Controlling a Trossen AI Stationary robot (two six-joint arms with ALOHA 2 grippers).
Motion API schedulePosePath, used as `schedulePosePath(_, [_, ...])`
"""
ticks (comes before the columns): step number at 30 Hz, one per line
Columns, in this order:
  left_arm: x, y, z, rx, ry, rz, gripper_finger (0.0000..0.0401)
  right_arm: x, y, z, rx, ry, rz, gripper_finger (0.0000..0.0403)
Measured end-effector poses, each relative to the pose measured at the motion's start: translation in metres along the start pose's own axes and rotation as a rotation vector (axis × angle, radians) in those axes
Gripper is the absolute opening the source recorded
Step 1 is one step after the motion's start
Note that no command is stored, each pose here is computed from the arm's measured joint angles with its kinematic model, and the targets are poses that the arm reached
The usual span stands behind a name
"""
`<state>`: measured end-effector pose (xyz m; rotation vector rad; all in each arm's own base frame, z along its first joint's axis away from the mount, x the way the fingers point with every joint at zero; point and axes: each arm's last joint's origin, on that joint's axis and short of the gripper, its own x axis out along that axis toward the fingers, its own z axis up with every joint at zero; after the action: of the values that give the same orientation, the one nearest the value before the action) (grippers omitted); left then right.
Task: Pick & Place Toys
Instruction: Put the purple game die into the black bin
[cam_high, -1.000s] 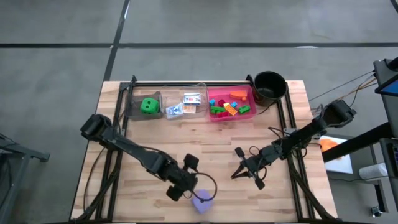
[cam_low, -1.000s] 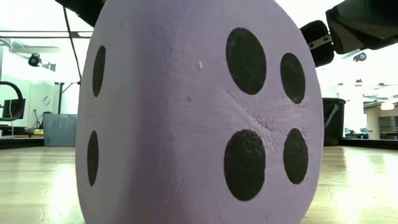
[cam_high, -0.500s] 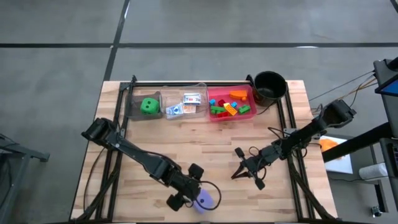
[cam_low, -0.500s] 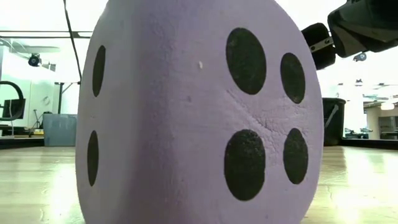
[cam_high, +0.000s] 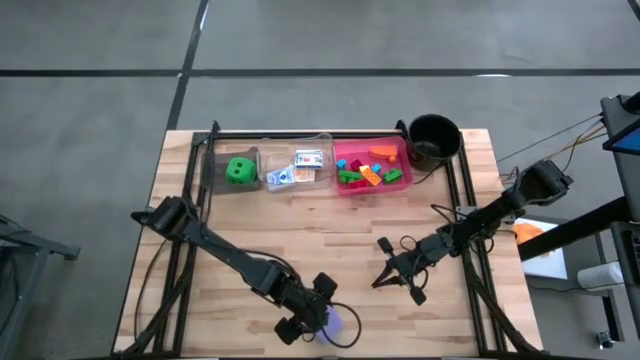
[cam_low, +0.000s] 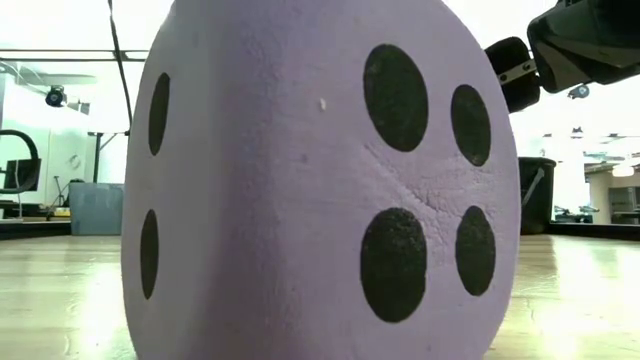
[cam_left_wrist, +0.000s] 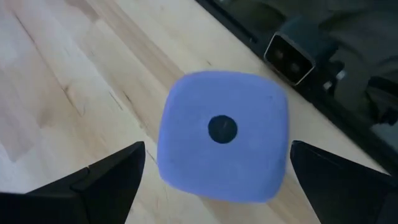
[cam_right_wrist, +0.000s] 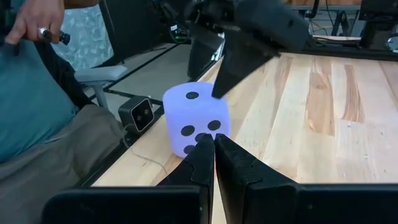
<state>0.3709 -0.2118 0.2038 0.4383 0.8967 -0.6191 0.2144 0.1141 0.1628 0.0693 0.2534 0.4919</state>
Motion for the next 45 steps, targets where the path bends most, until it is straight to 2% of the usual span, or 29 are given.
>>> schedulePosePath(9, [0.025, 0.007, -0.004, 0.002, 0.020, -0.032, 0.0400, 0.000, 0.000, 0.000, 0.000, 0.002, -0.003, 0.0018])
schedulePosePath(14, [0.026, 0.012, -0.005, 0.036, 0.011, -0.042, 0.0400, 0.000, 0.000, 0.000, 0.000, 0.001, -0.003, 0.0018])
schedulePosePath(21, [0.034, 0.024, -0.009, 0.001, -0.004, -0.063, 0.0400, 0.000, 0.000, 0.000, 0.000, 0.001, -0.003, 0.0018])
schedulePosePath(26, [0.050, 0.033, -0.019, -0.053, -0.012, -0.186, 0.0399, 0.000, 0.000, 0.000, 0.000, 0.000, -0.003, 0.0018])
schedulePosePath(29, [0.050, 0.036, -0.020, -0.062, -0.016, -0.200, 0.0384, 0.000, 0.000, 0.000, 0.001, 0.000, -0.003, 0.0018])
schedulePosePath(35, [0.049, 0.037, -0.019, -0.065, -0.025, -0.194, 0.0325, 0.000, 0.000, 0.000, 0.002, 0.001, -0.004, 0.0018])
schedulePosePath(45, [0.039, 0.036, -0.017, -0.115, -0.005, -0.139, 0.0317, 0.000, 0.000, 0.000, 0.002, 0.001, -0.003, 0.0018])
